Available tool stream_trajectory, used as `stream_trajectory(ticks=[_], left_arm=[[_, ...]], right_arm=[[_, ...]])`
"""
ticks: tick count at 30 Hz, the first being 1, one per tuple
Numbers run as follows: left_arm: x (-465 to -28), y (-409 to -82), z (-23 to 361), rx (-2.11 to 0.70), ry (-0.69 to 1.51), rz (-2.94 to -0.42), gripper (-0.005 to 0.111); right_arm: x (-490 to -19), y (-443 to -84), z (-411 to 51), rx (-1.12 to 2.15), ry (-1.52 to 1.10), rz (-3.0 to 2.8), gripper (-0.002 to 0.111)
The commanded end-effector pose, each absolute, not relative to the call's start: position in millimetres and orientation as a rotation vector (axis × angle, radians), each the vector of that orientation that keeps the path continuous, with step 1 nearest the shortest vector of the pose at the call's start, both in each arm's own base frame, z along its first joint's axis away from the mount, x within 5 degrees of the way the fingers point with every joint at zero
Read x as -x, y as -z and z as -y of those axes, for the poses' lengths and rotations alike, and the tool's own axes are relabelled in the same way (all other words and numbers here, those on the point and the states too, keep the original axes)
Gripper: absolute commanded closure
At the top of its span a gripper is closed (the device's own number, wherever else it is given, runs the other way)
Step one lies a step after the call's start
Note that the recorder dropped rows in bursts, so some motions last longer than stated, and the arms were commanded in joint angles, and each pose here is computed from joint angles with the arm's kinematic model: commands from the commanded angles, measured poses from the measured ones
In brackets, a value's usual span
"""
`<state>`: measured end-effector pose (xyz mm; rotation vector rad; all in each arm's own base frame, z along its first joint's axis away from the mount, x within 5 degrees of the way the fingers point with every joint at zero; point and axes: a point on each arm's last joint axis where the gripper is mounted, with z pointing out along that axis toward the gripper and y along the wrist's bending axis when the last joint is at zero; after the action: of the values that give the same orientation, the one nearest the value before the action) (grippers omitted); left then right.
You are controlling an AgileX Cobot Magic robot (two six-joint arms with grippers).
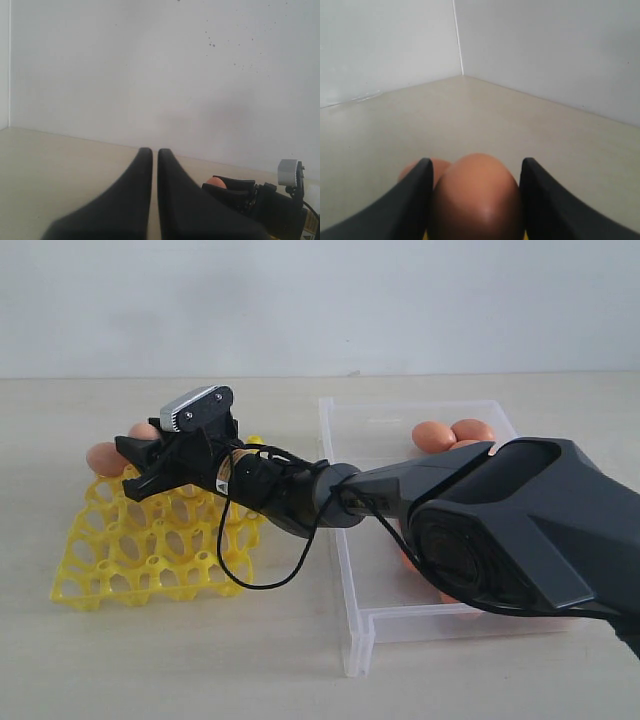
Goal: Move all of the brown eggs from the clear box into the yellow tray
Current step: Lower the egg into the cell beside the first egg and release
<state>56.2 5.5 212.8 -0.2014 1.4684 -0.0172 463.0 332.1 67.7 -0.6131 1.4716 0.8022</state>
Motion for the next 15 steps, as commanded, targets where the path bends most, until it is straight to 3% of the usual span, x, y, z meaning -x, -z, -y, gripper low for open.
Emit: stream_trajectory(ticks=[1, 15], left_arm=[[-55.9, -213.8, -5.1, 0.186, 0.006, -1.466, 0.103], [-56.0, -213.9, -4.6, 0.179, 0.008, -1.466, 0.103]], right_arm=[[-462.6, -61.0, -331.7, 0.63, -0.788, -1.505, 0.064], [-462.9, -61.1, -331.5, 0.613, -0.8, -1.512, 0.063]])
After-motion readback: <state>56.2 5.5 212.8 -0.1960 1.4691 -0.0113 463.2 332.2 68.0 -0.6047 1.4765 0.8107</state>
